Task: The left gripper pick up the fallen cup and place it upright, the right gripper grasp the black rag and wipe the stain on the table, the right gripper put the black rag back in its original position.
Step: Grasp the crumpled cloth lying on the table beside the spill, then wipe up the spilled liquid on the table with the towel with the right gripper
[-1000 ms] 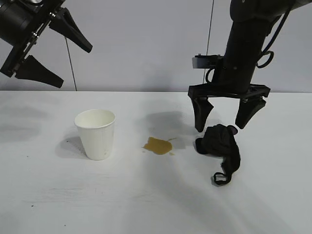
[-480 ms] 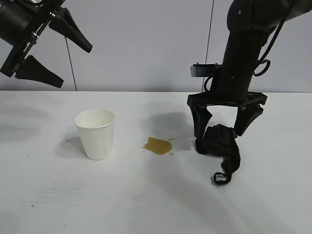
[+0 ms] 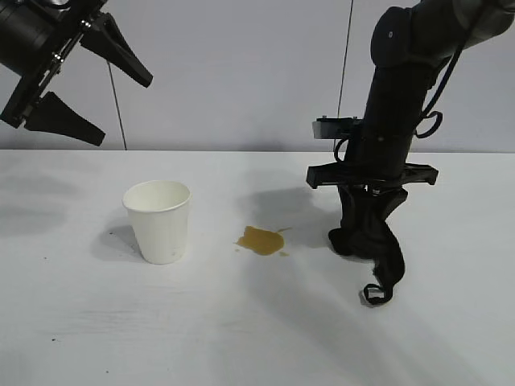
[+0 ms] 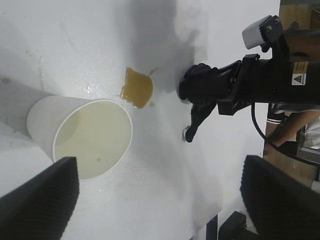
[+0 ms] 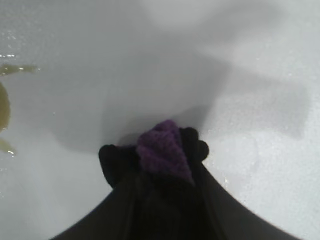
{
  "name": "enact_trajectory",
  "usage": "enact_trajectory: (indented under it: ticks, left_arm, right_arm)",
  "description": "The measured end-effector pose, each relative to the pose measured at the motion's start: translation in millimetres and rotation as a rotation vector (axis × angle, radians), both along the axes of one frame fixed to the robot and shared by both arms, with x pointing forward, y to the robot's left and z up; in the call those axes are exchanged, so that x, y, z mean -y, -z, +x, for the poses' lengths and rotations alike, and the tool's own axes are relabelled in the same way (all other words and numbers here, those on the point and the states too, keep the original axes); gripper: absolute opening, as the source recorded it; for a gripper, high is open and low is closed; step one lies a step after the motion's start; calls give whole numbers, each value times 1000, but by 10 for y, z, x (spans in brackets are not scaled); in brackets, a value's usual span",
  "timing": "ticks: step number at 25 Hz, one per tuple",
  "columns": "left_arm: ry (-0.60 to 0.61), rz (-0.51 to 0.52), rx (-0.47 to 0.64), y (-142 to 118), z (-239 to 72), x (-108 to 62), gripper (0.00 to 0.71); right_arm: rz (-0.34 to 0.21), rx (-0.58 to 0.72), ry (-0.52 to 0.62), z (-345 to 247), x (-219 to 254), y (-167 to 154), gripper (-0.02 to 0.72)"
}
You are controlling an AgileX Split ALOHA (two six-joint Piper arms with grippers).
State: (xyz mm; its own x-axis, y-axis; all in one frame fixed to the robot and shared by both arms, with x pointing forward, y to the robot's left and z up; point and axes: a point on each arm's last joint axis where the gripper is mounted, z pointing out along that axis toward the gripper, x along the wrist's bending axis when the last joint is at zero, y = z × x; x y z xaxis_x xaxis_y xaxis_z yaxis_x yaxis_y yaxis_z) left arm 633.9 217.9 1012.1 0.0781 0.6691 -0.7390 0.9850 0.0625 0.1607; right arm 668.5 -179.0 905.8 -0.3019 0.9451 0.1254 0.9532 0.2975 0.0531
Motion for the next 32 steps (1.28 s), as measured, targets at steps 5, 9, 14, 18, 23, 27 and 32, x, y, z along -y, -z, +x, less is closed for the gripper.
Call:
enact_trajectory:
  ticks: [5,9,14,18,23,27,32]
  left_arm:
    - [4,-1,-2,0,-4,1,633]
    - [10,-3,-7,-1,-11,3,633]
    - [16,-6,-12,-2,-18,5,633]
    - [19,-7,-14,-3,-21,6,633]
    - [20,-7,-15,-3,-23,7,633]
    - [20,-7,-15,-3,-23,7,633]
    - [20,-7,-15,-3,-23,7,633]
  right_arm:
    - [125,15,9,-2,-106,-107,172]
    - [214,58,-9,0,-250,-191,172]
    - [267,119,-99,-67,-610,-219,172]
    - [281,171,-146,-138,-891,-230,172]
    - [276,193,-177,-187,-1045,-199,172]
    - [264,179,-175,-175,-1073,-32,172]
    - [260,171,-163,-158,-1086,106,172]
